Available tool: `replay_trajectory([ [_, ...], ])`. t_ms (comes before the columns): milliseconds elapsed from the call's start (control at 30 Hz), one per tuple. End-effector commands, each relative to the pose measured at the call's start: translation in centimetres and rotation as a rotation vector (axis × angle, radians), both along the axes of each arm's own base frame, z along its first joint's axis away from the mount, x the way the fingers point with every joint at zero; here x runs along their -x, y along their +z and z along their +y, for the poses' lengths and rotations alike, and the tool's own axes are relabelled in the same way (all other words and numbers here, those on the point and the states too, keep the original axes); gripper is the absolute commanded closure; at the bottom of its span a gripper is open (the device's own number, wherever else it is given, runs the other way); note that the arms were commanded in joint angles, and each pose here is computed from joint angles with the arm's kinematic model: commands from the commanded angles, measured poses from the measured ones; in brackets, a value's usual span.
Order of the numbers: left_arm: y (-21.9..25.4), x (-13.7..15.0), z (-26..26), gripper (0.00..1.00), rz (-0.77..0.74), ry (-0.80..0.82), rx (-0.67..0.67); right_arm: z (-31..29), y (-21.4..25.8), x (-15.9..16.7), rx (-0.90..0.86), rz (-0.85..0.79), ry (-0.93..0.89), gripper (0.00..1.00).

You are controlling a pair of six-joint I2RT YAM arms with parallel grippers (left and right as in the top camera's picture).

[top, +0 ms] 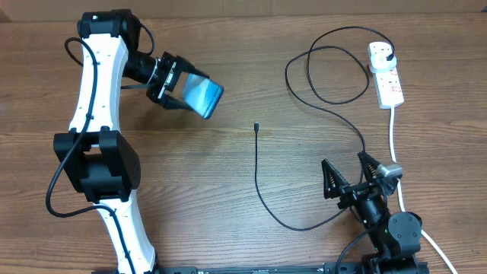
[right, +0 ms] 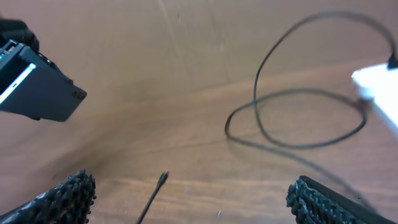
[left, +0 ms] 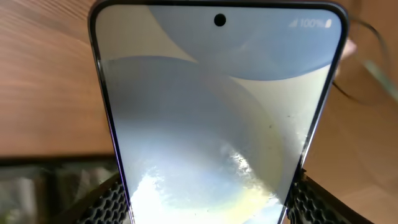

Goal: Plug charger to phone and switch on socket
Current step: 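Lift the phone with the left gripper and tilt it upright, then move the right gripper left toward the black cable's plug end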

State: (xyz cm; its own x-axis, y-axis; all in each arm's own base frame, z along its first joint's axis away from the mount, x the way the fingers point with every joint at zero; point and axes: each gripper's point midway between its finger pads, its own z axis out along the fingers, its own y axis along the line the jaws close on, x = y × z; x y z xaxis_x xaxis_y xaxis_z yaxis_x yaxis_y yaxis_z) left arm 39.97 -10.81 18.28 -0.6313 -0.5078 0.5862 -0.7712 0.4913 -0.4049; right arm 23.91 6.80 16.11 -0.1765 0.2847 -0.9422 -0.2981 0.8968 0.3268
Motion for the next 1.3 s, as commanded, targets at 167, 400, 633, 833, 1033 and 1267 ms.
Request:
replay_trajectory([
  [167,-3.4,0.3,5.3,0.96,-0.060,-0.142,-0.422,2.1,0.9,0.0,-0.044,0.125,0.115,0.00],
  [400,-4.0,-0.1,7.0,0.96,-0.091,-0.187,-0.531,3.0,2.7,-1.7,-0.042,0.306,0.152,0.00],
  [633,-4.3,-0.6,8.4,0.96,-0.107,-0.193,-0.614,3.7,3.9,-5.1,-0.028,0.585,0.157,0.00],
  [833,-4.3,-1.0,8.0,0.96,-0.128,-0.199,-0.621,5.8,4.2,-8.7,-0.057,0.848,0.238,0.00],
  [1033,-4.3,-1.1,7.3,0.96,-0.138,-0.215,-0.621,8.8,2.3,-11.2,-0.022,1.001,0.291,0.00],
  [1267,-4.4,-1.1,6.6,0.96,-0.146,-0.230,-0.621,13.3,-1.0,-13.3,0.029,1.012,0.380,0.00],
])
